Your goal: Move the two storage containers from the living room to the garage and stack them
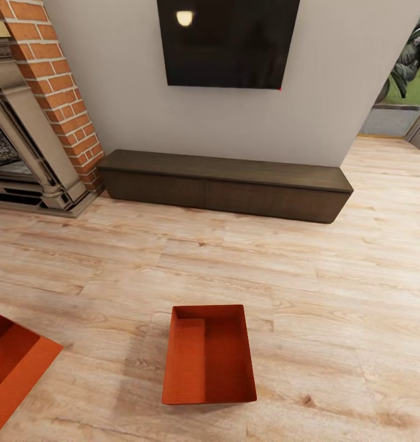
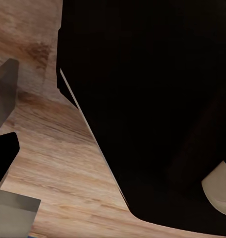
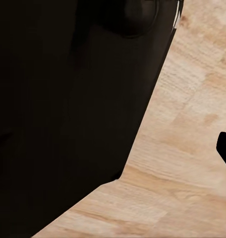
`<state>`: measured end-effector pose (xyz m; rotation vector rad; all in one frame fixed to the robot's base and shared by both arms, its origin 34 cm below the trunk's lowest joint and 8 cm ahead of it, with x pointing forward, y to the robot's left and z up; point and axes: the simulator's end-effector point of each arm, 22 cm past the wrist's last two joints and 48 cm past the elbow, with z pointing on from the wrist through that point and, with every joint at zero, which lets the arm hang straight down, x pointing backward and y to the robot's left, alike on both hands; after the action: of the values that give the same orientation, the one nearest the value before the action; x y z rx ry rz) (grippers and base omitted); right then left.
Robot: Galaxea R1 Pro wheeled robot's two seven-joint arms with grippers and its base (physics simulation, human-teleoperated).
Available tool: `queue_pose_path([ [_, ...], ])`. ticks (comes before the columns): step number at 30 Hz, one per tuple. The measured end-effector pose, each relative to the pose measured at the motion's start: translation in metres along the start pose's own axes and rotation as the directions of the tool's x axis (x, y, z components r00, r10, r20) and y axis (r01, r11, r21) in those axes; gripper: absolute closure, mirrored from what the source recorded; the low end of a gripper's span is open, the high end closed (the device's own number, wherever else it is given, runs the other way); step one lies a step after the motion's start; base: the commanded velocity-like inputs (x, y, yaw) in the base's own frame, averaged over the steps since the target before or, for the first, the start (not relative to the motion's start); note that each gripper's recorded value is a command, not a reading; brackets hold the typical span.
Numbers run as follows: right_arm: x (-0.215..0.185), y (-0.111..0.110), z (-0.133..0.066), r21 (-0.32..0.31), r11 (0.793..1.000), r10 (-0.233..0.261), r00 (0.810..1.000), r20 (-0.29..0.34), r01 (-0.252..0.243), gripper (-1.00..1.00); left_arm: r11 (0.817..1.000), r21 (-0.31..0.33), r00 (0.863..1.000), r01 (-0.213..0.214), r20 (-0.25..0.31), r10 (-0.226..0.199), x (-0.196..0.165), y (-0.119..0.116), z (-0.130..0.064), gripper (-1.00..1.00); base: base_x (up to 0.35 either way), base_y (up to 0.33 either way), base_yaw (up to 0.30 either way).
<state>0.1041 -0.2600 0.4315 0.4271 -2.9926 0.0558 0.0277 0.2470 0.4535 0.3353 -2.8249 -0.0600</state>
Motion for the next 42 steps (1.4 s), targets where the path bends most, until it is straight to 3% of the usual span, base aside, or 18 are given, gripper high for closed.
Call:
queue_pose_path([
  [11,0.001,0.002,0.0,-0.002,1.0,-0.01,1.0,-0.006,0.01,-1.0,1.0,-0.006,1.0,-0.01,0.002,0.01,-0.001,0.004,0.0,-1.0,0.0,0.0,0.0],
  [13,-0.013,0.0,0.002,0.004,1.0,-0.009,1.0,0.013,0.009,-1.0,0.999,-0.038,0.998,-0.004,0.062,0.007,-0.034,0.031,-0.001,-1.0,0.0,0.0,0.0],
  [17,-0.065,0.004,0.004,0.006,1.0,0.002,0.997,0.075,-0.003,-1.0,0.999,-0.036,0.986,-0.003,0.169,0.009,-0.091,0.032,-0.006,-1.0,0.0,0.0,0.0],
  [21,-0.121,0.009,-0.001,0.009,1.0,0.021,0.991,0.136,-0.023,-1.0,0.998,-0.06,0.971,0.006,0.241,0.008,-0.137,0.033,-0.016,-1.0,0.0,0.0,0.0],
  [28,-0.168,0.023,-0.01,-0.02,0.997,0.082,0.977,0.197,-0.08,-1.0,0.995,-0.098,0.964,0.02,0.265,0.007,-0.171,0.035,-0.024,-1.0,0.0,0.0,0.0],
  [35,-0.259,0.027,-0.025,-0.057,0.987,0.163,0.94,0.298,-0.153,-1.0,0.994,-0.103,0.935,0.033,0.355,0.006,-0.268,0.033,-0.045,-1.0,0.0,0.0,0.0],
  [39,-0.309,0.04,-0.038,-0.072,0.983,0.186,0.922,0.338,-0.171,-1.0,0.991,-0.13,0.944,0.038,0.331,0.007,-0.316,0.035,-0.06,-1.0,0.0,0.0,0.0],
  [42,-0.341,0.037,-0.049,-0.04,0.982,0.185,0.914,0.361,-0.183,-1.0,0.986,-0.158,0.949,0.045,0.314,0.007,-0.352,0.033,-0.077,-1.0,0.0,0.0,0.0],
])
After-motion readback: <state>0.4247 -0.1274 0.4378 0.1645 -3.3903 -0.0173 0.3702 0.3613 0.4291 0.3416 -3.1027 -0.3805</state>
